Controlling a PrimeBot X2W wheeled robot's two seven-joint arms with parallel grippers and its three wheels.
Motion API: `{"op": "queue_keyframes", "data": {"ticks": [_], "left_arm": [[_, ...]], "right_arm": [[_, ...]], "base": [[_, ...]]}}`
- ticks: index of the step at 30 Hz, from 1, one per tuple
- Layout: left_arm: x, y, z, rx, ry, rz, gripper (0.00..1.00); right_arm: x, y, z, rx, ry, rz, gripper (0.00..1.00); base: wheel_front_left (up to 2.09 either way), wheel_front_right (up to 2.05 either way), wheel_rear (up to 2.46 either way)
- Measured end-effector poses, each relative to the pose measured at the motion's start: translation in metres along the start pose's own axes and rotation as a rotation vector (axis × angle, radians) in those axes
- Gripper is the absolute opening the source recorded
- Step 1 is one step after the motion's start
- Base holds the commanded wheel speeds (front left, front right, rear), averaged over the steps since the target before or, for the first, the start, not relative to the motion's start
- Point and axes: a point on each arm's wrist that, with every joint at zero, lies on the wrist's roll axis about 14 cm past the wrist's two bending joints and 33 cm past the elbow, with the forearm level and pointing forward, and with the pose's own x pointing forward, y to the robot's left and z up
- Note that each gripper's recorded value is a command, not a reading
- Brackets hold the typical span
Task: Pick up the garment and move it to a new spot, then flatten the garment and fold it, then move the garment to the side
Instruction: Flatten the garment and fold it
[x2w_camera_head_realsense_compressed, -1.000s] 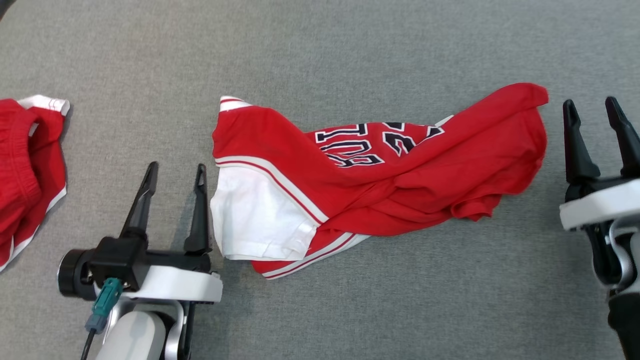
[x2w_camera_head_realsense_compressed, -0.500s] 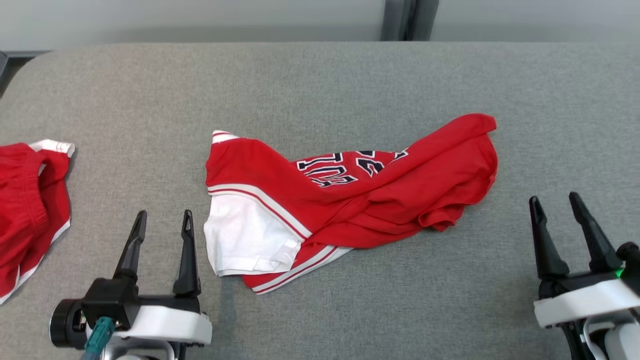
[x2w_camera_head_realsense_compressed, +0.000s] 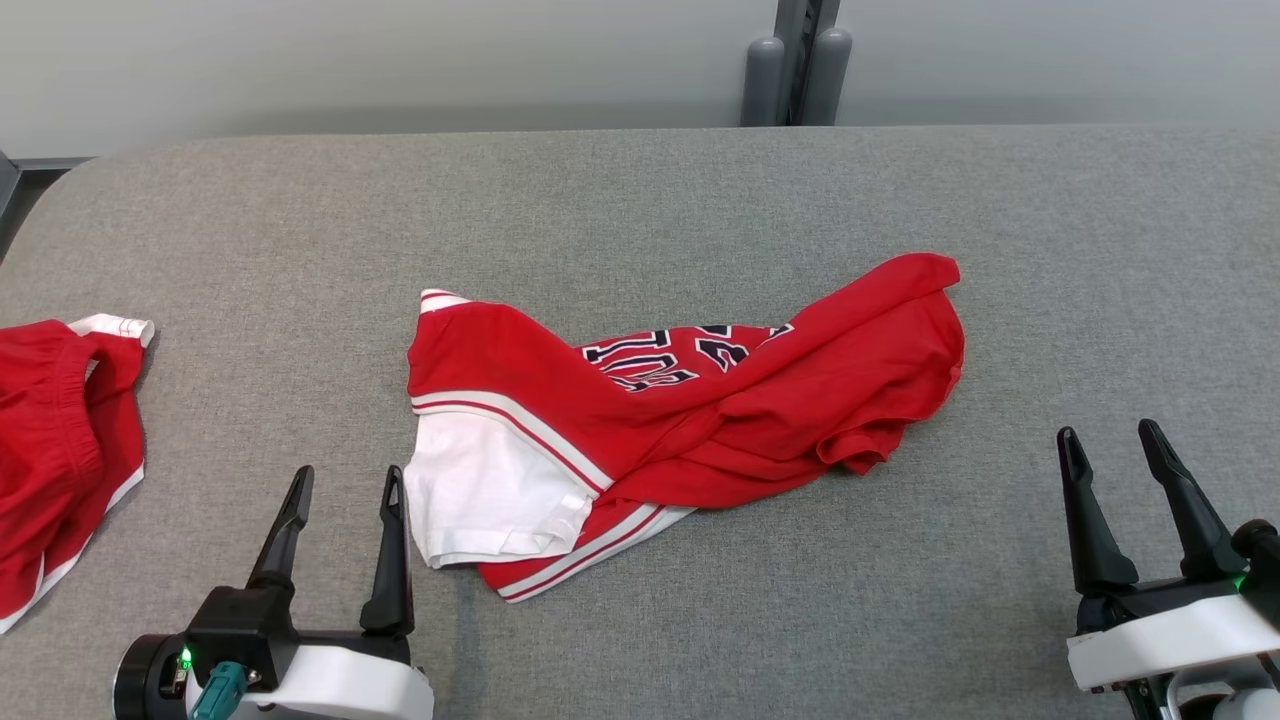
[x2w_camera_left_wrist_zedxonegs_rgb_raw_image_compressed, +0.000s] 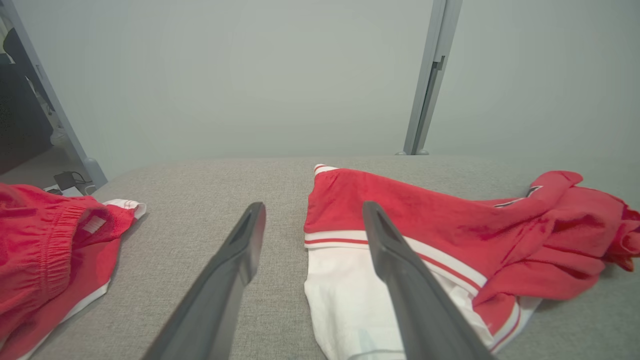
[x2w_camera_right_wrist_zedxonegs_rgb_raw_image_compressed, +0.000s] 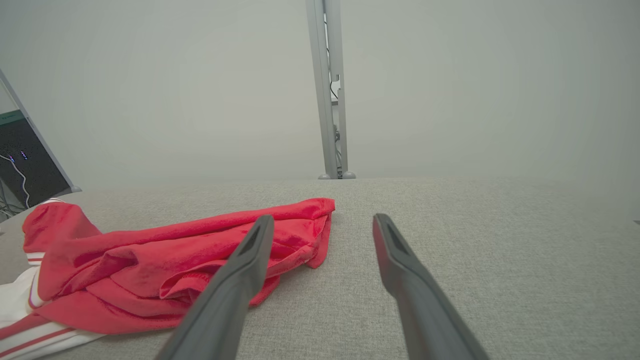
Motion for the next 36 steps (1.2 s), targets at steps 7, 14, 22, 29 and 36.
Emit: {"op": "queue_keyframes", "data": {"ticks": [7,14,22,29,36], "left_arm": [[0.001,-0.002,-0.002,0.002,0.014,-0.007,1.00],[0.017,-0.003,-0.019,-0.039,0.102,-0.025,1.00],[0.011,-0.001,-0.087,-0.098,0.331,-0.011,1.00],[0.001,-0.006,-0.117,-0.144,0.434,-0.016,1.00],[0.005,-0.015,-0.123,-0.148,0.454,-0.063,0.00]], "right_arm": [[0.001,0.002,0.001,0.007,-0.001,0.002,1.00],[0.006,0.006,-0.004,0.013,0.010,0.013,1.00],[0.008,0.003,-0.011,0.028,0.028,0.005,1.00],[0.009,-0.002,-0.018,0.033,0.043,-0.007,1.00],[0.016,0.001,-0.019,0.043,0.041,0.004,1.00]], "base": [[0.00,0.00,0.00],[0.00,0.00,0.00],[0.00,0.00,0.00],[0.00,0.00,0.00],[0.00,0.00,0.00]]}}
